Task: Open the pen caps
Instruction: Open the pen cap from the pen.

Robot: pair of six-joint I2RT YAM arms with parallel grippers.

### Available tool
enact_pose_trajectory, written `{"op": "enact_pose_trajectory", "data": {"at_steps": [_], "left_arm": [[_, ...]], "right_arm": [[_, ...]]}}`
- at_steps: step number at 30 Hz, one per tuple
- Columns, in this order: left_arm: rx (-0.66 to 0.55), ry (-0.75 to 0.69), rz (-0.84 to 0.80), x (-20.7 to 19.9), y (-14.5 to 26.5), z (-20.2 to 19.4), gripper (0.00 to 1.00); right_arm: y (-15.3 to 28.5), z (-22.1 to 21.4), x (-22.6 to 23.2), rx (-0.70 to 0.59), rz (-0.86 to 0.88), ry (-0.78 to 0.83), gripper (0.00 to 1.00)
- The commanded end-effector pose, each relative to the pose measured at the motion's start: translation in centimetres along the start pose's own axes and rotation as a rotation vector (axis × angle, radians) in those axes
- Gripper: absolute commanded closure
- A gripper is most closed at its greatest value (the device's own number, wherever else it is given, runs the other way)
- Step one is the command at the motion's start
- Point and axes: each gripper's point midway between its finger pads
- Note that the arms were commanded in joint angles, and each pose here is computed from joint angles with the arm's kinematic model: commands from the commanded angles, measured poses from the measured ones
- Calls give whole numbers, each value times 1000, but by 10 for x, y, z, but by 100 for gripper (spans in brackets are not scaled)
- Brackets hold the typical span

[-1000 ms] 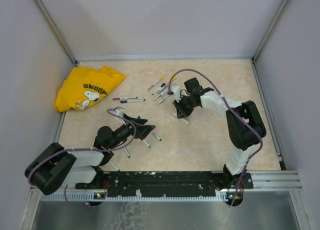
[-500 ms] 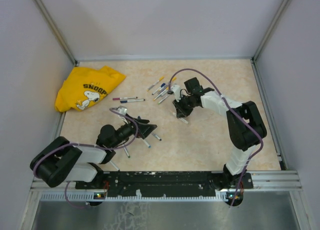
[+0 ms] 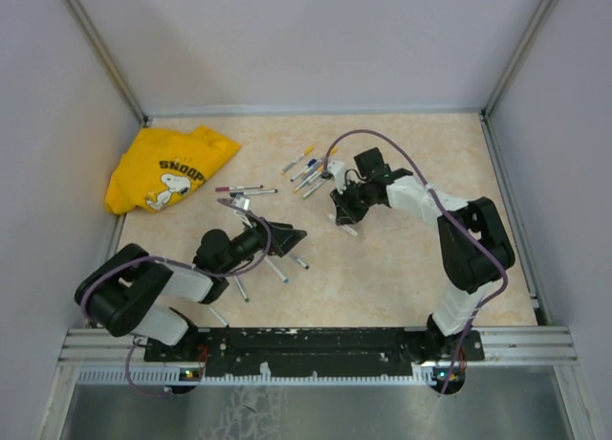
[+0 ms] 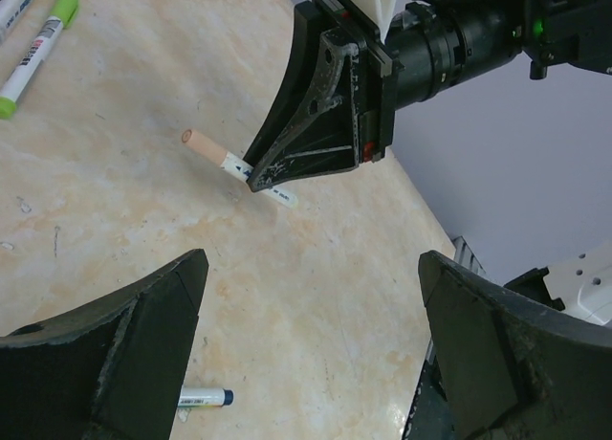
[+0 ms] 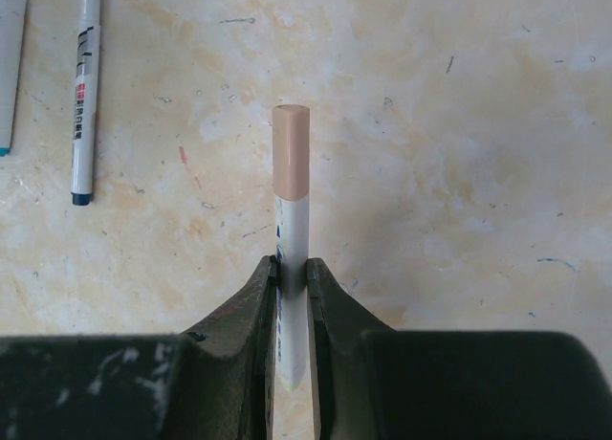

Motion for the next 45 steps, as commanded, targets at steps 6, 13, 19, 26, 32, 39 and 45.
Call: {"op": "enact_pose_trajectory", "data": {"at_steps": [6, 13, 19, 26, 32, 39, 45], "left_arm": [[-44, 71, -61, -8, -35, 13, 5], [-131, 132, 35, 13, -48, 28, 6], [-196, 195, 32, 12, -58, 39, 7], [-208, 241, -4, 7, -73, 39, 11], [-183, 261, -34, 2, -84, 31, 26], [-161, 280, -57, 0, -88, 25, 60], [-139, 282, -82, -4, -89, 22, 76]], "right_arm": [[23, 43, 13, -157, 4, 63, 100], [33, 55, 23, -227, 31, 88, 100], [39, 64, 32, -276, 62, 105, 100], [48, 72, 38, -326, 68, 130, 100], [48, 73, 41, -334, 82, 128, 100], [48, 73, 41, -333, 80, 129, 100], [48, 72, 41, -331, 77, 128, 100]]}}
Point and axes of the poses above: each gripper's point midway between its finger pads, its own y axis back along the fingers, its own x axis along the line the jaws close on, z = x × y, and after that the axes turned 10 degrees about y, right-handed
